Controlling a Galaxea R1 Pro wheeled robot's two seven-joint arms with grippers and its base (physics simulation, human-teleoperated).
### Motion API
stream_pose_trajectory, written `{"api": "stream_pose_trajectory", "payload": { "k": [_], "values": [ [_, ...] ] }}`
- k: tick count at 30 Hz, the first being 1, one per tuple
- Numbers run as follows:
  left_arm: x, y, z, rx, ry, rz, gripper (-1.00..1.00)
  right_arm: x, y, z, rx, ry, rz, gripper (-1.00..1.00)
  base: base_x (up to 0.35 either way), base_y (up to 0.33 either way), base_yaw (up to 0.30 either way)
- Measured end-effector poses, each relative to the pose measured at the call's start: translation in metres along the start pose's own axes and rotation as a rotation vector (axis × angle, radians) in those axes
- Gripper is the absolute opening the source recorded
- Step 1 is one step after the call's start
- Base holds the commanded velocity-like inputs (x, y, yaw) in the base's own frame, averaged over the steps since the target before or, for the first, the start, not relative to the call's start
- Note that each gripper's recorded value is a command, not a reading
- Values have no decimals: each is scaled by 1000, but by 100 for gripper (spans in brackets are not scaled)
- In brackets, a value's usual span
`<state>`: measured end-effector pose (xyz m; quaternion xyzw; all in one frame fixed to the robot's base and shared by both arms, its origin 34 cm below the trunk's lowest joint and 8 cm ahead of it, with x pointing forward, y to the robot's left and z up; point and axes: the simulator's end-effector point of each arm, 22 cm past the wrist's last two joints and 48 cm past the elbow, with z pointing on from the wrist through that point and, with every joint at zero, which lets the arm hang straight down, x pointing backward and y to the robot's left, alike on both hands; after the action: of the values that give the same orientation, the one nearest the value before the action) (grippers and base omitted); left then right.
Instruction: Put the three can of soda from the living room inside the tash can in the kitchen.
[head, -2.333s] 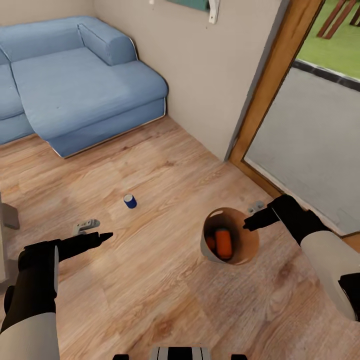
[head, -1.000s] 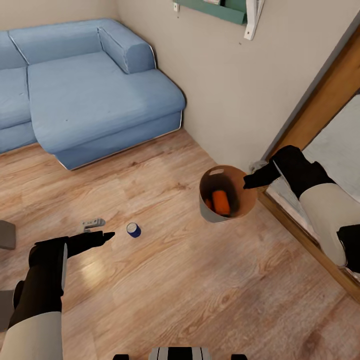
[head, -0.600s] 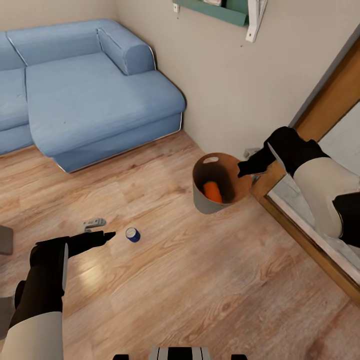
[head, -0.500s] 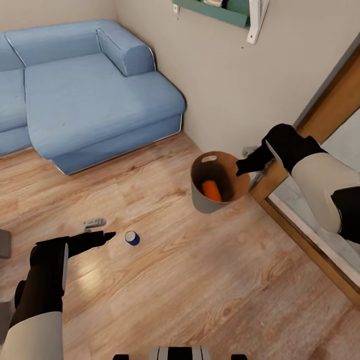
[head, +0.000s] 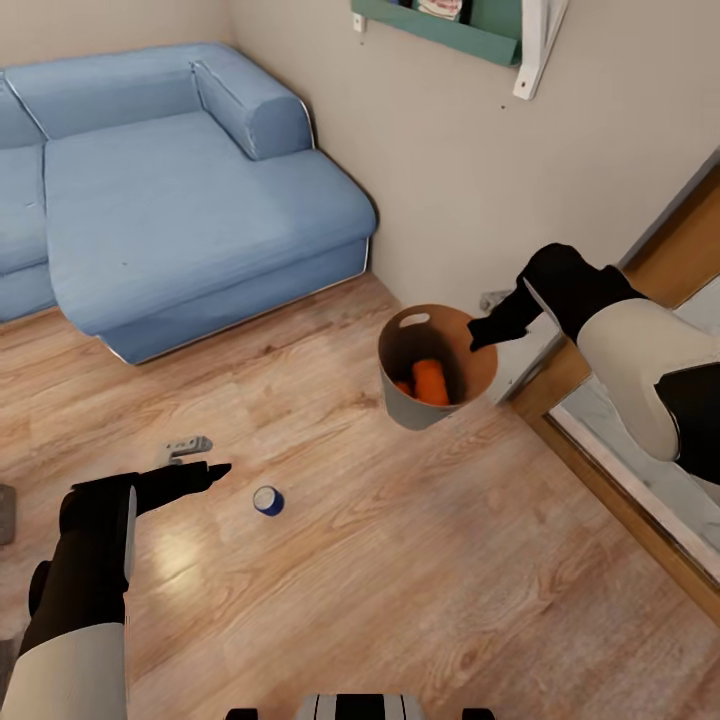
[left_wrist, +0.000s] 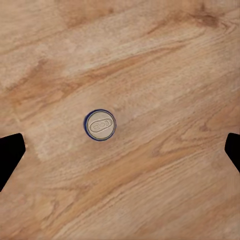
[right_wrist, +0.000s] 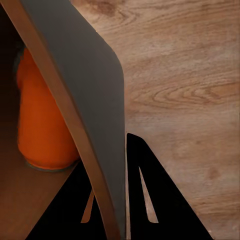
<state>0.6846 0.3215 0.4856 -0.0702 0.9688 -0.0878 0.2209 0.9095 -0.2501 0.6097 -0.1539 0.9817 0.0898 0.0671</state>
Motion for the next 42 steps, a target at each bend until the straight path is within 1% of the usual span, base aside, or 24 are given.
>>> {"api": "stream_pose_trajectory", "payload": {
  "k": [3, 7, 13, 19, 26, 30, 35, 39, 40, 42],
  "values": [
    [0, 0, 0, 1, -1, -1, 100, -1, 2, 0, -10, -2, 7, -100, 7, 171, 0],
    [0, -1, 0, 3, -2, -2, 100, 0, -2, 0, 10, 3, -6, -100, 3, 61, 0],
    [-1, -1, -1, 3, -3, -2, 100, 1, -5, -1, 5, 1, 5, -100, 0, 9, 0],
    [0, -1, -1, 3, -2, -2, 100, 6, -14, -1, 41, 17, -12, -100, 0, 1, 0],
    [0, -1, -1, 3, -1, -3, 100, 7, -16, -1, 45, 21, -14, -100, -26, 121, 0],
    [-1, -1, -1, 3, -2, -2, 100, 6, -12, -1, 26, 16, -2, -100, -6, 69, 0],
    [-1, -1, -1, 3, -3, -2, 100, 8, -17, -1, 48, 22, -15, -100, -1, 14, 0],
    [-1, -1, -1, 3, -4, -2, 100, 8, -15, -1, 42, 22, -8, -100, 0, 3, 0],
    [-1, -1, -1, 4, -4, -2, 100, 9, -17, -1, 47, 27, -7, -100, 0, 0, 0],
    [-1, -1, -1, 4, -5, -2, 100, 11, -24, -1, 80, 37, -25, -100, 0, 0, 0]
  ]
}}
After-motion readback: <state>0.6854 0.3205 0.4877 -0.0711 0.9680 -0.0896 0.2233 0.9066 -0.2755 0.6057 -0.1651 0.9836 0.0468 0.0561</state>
